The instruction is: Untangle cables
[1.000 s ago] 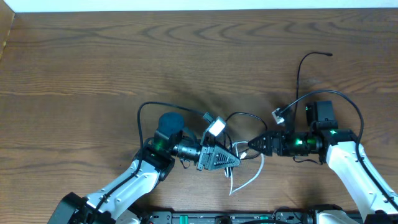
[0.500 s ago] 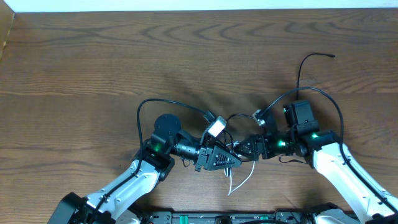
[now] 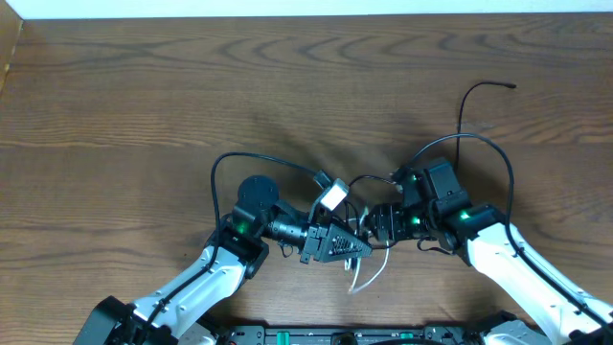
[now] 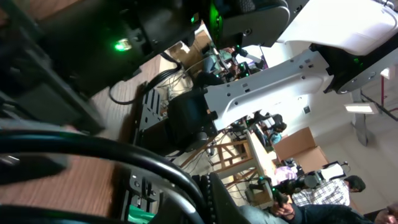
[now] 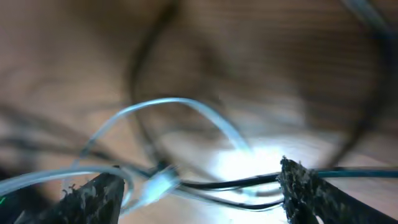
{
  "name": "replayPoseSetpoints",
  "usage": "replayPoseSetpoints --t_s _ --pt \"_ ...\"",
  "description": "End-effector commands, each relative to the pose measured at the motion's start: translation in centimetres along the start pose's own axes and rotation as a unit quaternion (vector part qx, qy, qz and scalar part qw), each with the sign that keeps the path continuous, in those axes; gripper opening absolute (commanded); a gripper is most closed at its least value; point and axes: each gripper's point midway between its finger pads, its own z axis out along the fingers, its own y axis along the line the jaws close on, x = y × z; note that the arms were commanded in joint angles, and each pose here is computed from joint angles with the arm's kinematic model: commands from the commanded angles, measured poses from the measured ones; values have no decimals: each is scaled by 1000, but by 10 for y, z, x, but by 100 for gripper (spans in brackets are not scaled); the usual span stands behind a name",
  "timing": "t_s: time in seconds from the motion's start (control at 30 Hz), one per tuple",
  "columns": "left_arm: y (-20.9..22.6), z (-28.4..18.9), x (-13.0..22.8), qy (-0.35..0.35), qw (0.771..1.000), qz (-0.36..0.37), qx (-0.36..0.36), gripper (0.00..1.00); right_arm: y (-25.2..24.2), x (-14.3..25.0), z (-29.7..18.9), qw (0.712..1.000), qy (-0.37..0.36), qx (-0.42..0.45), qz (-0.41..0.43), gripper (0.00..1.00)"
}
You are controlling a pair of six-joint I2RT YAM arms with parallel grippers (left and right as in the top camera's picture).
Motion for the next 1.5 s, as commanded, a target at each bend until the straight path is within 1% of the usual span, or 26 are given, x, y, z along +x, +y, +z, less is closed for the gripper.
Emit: replayPoseSetpoints --t_s 0.0,0.1,0.23,0.3,0.57,0.63,0.83,0.87,0.97,1.07,1.2,1.27,1.3,1.37,1.43,1.47 --pt "-5 -1 -2 5 1000 5 7 8 -38 -9 2 992 -31 105 65 77" --pt "-8 -1 -1 11 1000 8 15 7 -46 -4 8 990 -17 122 75 77" --pt "-18 -1 -2 16 999 21 28 8 -52 3 17 987 1 132 91 88" --pt "-20 -1 -3 15 999 25 30 7 -54 4 20 986 5 135 93 91" --pt "-20 -1 -4 15 999 29 30 8 -55 5 21 986 7 135 94 97" --pt "-20 -1 -4 15 999 34 31 8 -50 4 22 988 9 122 93 99" --pt "-18 -4 -6 9 999 46 27 8 -31 4 23 995 23 68 67 99" --pt "-17 -6 -7 6 999 46 24 8 -26 4 21 997 26 50 57 98" --pt "-13 -11 -10 -2 999 36 17 8 -9 -2 10 1000 22 -4 22 89" --pt "-7 -18 -14 -13 1000 28 6 8 -2 -11 -10 1000 -2 -29 -6 89" --pt "1 -30 -23 -36 999 28 -11 7 -14 -20 -34 999 -44 0 -3 95" --pt "6 -39 -30 -55 997 49 -26 8 -25 -24 -42 998 -63 28 3 99" --pt "9 -44 -34 -66 995 60 -35 8 -32 -26 -45 996 -72 45 6 99" --pt "22 -58 -47 -105 989 73 -72 8 -42 -29 -48 994 -82 72 18 99" --pt "40 -74 -60 -149 980 65 -118 8 -49 -30 -47 992 -84 90 34 99" --pt "59 -93 -71 -193 965 50 -169 7 -54 -29 -45 990 -83 100 47 99"
